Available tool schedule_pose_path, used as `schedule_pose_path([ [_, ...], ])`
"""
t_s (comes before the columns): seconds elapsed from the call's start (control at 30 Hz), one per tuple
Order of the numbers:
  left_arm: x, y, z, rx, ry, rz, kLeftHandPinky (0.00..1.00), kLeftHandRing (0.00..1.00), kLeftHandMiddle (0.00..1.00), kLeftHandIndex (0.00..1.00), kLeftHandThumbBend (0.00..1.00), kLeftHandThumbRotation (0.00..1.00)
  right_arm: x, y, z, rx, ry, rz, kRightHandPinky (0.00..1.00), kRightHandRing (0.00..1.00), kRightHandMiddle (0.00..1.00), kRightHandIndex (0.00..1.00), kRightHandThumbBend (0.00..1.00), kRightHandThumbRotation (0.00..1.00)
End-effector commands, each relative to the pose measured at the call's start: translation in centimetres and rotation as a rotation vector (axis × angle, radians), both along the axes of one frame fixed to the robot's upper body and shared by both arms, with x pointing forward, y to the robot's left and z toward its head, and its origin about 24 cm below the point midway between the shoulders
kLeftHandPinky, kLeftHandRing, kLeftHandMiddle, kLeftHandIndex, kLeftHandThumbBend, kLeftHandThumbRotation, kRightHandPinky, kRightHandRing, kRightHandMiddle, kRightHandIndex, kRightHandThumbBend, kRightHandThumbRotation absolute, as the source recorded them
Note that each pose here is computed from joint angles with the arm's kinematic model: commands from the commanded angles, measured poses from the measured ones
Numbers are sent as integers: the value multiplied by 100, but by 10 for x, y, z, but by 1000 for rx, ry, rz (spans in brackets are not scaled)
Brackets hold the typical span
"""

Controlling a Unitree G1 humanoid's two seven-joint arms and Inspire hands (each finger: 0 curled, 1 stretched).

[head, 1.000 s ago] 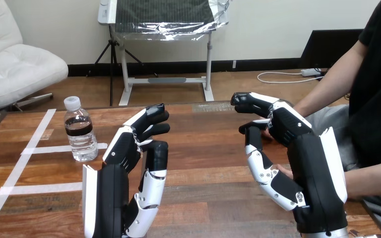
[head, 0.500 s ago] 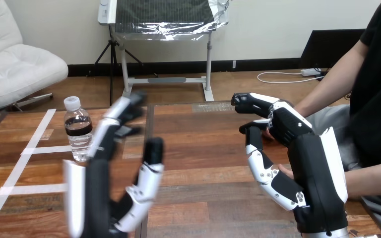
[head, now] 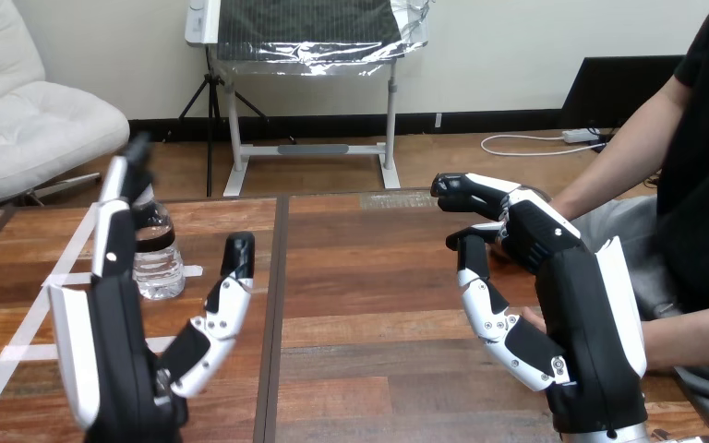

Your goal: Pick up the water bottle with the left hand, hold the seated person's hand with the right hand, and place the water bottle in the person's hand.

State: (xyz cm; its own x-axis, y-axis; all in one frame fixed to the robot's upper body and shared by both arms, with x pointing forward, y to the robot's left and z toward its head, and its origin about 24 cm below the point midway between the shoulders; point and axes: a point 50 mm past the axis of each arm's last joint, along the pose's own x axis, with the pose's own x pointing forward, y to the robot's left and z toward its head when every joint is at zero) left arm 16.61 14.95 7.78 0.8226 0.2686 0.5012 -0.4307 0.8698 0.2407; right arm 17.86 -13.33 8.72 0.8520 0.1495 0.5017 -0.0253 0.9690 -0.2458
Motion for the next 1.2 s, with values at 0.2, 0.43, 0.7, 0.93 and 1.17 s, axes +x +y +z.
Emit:
schedule_pose_path([
  [0.2, 24, 6, 7, -19, -20, 93, 100, 99, 100, 100, 81, 29, 8, 1, 12, -3, -66, 1, 58, 75, 77, 70, 4, 0],
  [0.43, 35, 11, 3, -1, 19, 134, 100, 100, 100, 100, 84, 33, 9, 1, 12, 2, -68, 2, 58, 75, 77, 70, 4, 0],
  [0.7, 49, 17, -3, -2, 47, 145, 100, 100, 100, 100, 83, 35, 11, 1, 12, 11, -63, 3, 58, 75, 77, 70, 5, 0],
  [0.93, 63, 21, -7, 6, 71, 154, 100, 100, 100, 100, 82, 34, 13, 1, 13, -15, -72, 1, 59, 75, 77, 70, 4, 0],
  [1.17, 77, 25, -12, 17, 121, 172, 100, 100, 100, 100, 84, 37, 14, 1, 14, -10, -72, 9, 59, 75, 77, 70, 4, 0],
])
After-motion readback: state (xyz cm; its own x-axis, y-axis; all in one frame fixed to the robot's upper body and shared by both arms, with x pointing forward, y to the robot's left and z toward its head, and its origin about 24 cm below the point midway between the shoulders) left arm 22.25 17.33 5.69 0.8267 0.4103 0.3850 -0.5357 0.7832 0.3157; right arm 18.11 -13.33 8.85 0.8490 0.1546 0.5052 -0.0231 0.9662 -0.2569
